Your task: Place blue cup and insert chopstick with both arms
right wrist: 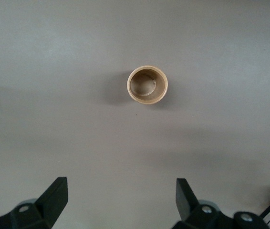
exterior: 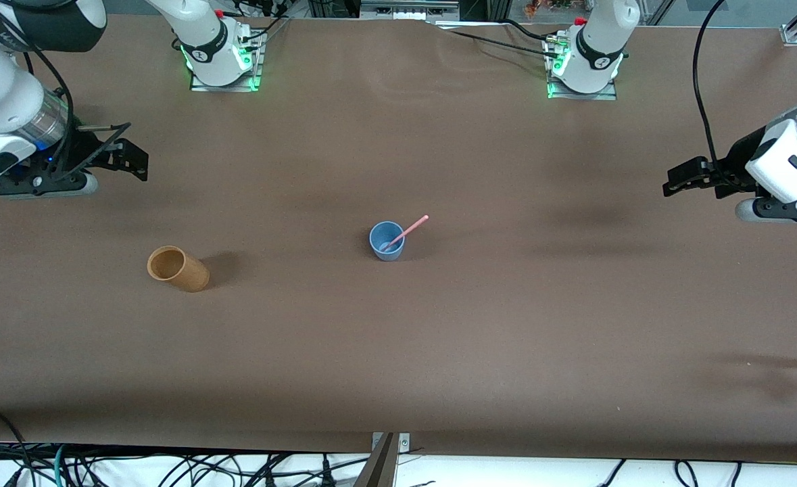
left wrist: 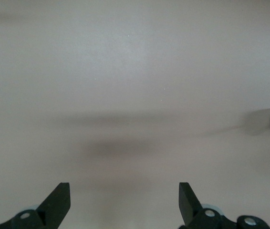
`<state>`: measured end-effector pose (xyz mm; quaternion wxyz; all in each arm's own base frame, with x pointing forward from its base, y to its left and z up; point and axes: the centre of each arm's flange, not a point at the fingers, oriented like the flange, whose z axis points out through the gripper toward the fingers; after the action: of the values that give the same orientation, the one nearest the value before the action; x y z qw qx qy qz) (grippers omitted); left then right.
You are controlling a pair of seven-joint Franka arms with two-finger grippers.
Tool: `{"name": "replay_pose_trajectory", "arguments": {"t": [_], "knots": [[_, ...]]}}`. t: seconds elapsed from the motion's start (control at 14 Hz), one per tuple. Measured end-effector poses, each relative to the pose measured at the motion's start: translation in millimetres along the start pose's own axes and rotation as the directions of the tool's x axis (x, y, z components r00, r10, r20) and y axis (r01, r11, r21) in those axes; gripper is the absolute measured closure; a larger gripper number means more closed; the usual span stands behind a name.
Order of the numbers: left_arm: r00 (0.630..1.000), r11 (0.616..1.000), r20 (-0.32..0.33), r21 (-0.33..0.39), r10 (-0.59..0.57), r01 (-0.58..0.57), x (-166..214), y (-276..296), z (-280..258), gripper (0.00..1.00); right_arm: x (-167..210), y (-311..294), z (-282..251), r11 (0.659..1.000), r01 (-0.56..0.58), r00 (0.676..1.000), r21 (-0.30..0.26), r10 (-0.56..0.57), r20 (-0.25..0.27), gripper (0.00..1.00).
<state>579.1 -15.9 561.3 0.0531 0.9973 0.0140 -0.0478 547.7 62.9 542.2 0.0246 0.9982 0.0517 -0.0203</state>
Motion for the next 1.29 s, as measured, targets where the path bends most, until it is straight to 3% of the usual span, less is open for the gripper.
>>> {"name": "replay_pose_trajectory", "arguments": {"t": [0.14, 1.29], "knots": [[1.000, 1.000, -0.004, 0.000, -0.003, 0.003, 0.3, -1.6, -1.7, 0.00, -1.0, 5.4, 3.6, 1.000, -0.010, 1.000, 0.000, 0.010, 0.021, 0.00], [0.999, 0.998, -0.006, 0.055, 0.031, -0.031, 0.9, -7.8, -3.2, 0.00, 0.3, 32.2, 10.6, 0.997, -0.062, 0.998, 0.045, 0.062, 0.011, 0.00]]}}
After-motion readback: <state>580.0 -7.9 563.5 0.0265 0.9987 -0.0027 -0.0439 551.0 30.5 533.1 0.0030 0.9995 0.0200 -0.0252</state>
